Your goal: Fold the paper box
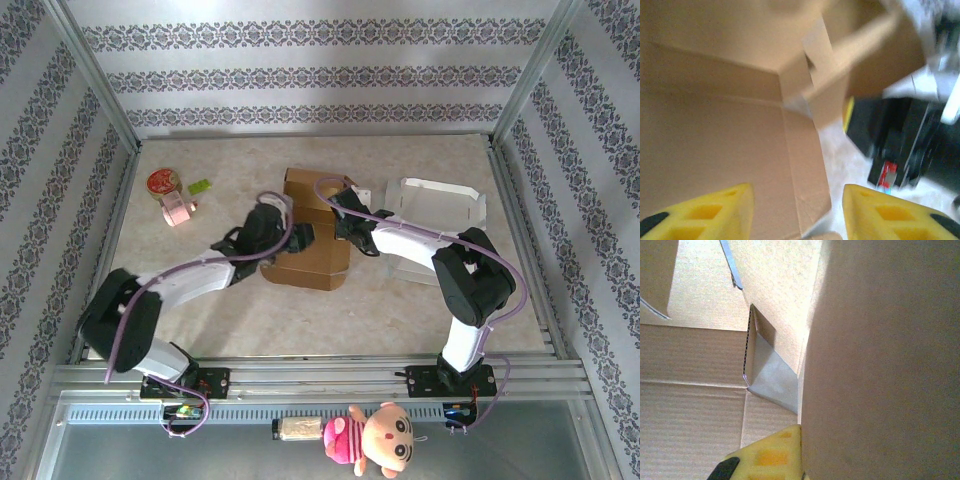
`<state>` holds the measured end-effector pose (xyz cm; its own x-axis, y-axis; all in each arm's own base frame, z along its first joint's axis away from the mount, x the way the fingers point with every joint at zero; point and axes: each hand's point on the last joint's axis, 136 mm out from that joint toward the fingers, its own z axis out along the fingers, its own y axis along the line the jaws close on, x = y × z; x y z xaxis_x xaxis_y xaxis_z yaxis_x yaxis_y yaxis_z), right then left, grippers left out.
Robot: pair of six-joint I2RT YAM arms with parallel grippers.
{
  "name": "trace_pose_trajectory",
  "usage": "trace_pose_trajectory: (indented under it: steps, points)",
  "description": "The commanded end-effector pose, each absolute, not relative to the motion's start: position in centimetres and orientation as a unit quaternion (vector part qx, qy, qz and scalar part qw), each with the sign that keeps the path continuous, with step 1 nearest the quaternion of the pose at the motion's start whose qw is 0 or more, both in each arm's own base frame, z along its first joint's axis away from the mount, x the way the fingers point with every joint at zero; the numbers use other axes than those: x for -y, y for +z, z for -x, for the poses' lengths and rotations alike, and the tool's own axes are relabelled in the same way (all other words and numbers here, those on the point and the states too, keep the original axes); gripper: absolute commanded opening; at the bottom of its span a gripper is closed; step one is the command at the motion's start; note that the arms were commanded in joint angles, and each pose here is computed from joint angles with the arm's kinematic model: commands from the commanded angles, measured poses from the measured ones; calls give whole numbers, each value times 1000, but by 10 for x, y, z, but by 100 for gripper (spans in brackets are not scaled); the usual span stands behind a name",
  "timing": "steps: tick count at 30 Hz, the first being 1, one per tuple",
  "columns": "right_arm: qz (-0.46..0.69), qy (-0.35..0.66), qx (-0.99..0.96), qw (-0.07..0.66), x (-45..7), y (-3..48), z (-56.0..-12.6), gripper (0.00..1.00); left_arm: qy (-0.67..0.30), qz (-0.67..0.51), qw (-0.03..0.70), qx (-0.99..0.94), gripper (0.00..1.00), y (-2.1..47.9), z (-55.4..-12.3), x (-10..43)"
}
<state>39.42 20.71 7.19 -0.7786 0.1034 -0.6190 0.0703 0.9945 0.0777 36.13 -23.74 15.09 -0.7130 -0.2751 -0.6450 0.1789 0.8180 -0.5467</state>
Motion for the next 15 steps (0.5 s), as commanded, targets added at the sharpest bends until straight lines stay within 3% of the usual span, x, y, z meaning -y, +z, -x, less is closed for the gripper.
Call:
trace_pose_trajectory:
  steps: [1,9,15]
  points:
    - [-32,6,-957,290,-206,50,-378,3,-269,126,374,-879,57,178,-391,181]
    - [-18,3,-956,292,-212,53,-379,3,-366,144,292,-872,78,205,-464,179]
    - [-11,-1,-955,296,-213,57,-379,3,-415,133,257,-863,79,193,-485,201]
